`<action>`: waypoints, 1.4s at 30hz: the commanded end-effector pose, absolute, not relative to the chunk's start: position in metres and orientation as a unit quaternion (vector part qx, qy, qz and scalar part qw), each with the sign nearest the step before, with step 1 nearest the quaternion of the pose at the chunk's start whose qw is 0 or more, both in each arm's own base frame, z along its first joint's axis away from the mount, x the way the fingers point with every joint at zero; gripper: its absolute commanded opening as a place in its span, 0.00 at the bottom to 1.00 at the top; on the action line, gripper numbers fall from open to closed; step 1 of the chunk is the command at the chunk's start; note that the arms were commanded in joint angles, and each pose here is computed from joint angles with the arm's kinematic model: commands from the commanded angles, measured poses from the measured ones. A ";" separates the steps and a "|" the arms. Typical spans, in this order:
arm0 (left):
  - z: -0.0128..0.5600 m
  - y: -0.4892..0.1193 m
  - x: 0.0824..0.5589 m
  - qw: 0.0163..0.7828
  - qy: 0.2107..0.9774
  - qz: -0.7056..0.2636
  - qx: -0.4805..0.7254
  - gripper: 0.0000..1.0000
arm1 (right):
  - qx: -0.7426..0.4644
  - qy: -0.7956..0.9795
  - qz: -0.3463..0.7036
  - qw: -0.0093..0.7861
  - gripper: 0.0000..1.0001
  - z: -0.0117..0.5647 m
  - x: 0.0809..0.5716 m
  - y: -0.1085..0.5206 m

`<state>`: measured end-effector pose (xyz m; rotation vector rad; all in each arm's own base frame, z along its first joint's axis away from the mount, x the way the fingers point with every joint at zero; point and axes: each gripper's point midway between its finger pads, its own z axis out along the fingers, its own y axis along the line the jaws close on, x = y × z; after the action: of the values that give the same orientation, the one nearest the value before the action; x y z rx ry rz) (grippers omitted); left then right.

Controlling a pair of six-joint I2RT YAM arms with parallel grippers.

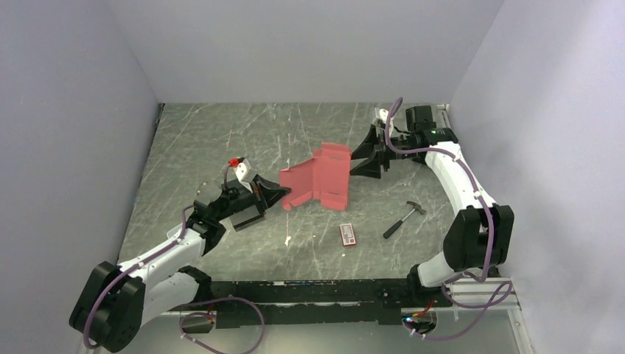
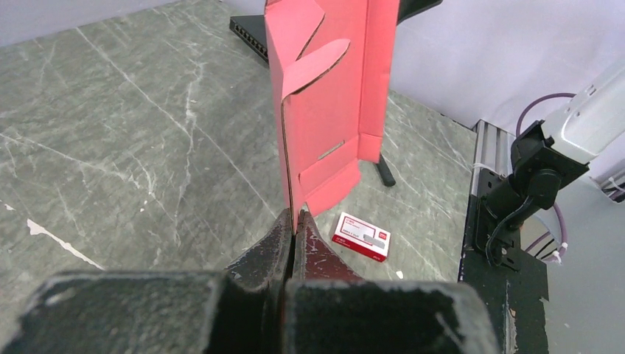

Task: Fold the paper box

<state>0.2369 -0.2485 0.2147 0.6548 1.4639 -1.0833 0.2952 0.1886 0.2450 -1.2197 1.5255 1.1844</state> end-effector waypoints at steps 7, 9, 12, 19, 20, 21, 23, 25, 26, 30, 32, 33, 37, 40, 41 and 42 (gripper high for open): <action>0.243 -0.257 0.227 0.573 0.577 -0.491 0.311 0.00 | -0.531 0.554 0.494 0.409 0.58 0.267 0.263 0.214; 0.244 -0.257 0.228 0.572 0.579 -0.492 0.309 0.00 | -0.528 0.560 0.494 0.405 0.57 0.267 0.263 0.217; 0.243 -0.257 0.230 0.574 0.581 -0.490 0.304 0.00 | -0.508 0.589 0.482 0.403 0.55 0.264 0.271 0.220; 0.248 -0.259 0.225 0.569 0.572 -0.505 0.307 0.00 | -0.450 0.636 0.481 0.401 0.43 0.254 0.287 0.226; 0.249 -0.260 0.225 0.569 0.569 -0.508 0.307 0.00 | -0.448 0.637 0.483 0.399 0.41 0.254 0.288 0.228; 0.249 -0.260 0.224 0.567 0.568 -0.511 0.307 0.00 | -0.447 0.639 0.484 0.398 0.40 0.253 0.288 0.229; 0.250 -0.262 0.222 0.563 0.565 -0.519 0.308 0.00 | -0.442 0.640 0.487 0.398 0.38 0.252 0.289 0.232; 0.250 -0.263 0.220 0.558 0.562 -0.526 0.311 0.00 | -0.438 0.638 0.495 0.395 0.36 0.252 0.288 0.234; 0.250 -0.264 0.220 0.556 0.561 -0.528 0.312 0.00 | -0.438 0.637 0.498 0.393 0.35 0.251 0.287 0.235; 0.250 -0.266 0.218 0.549 0.558 -0.536 0.316 0.00 | -0.441 0.629 0.511 0.385 0.28 0.250 0.283 0.239; 0.251 -0.267 0.218 0.546 0.556 -0.539 0.318 0.00 | -0.439 0.629 0.513 0.384 0.27 0.250 0.283 0.240; 0.251 -0.267 0.218 0.545 0.556 -0.541 0.318 0.00 | -0.439 0.630 0.512 0.385 0.26 0.249 0.284 0.241; 0.253 -0.268 0.216 0.544 0.549 -0.547 0.320 0.00 | -0.429 0.640 0.513 0.379 0.14 0.244 0.287 0.242; 0.256 -0.268 0.214 0.544 0.546 -0.550 0.322 0.00 | -0.418 0.649 0.512 0.378 0.00 0.242 0.290 0.242; 0.256 -0.268 0.214 0.544 0.546 -0.550 0.322 0.00 | -0.413 0.655 0.506 0.381 0.00 0.241 0.293 0.241; 0.256 -0.268 0.214 0.545 0.546 -0.549 0.321 0.00 | -0.408 0.660 0.501 0.382 0.00 0.239 0.295 0.240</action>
<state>0.2227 -0.2626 0.2172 0.6812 1.4598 -1.2806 0.2875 0.2367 0.2401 -1.0636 1.6828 1.3007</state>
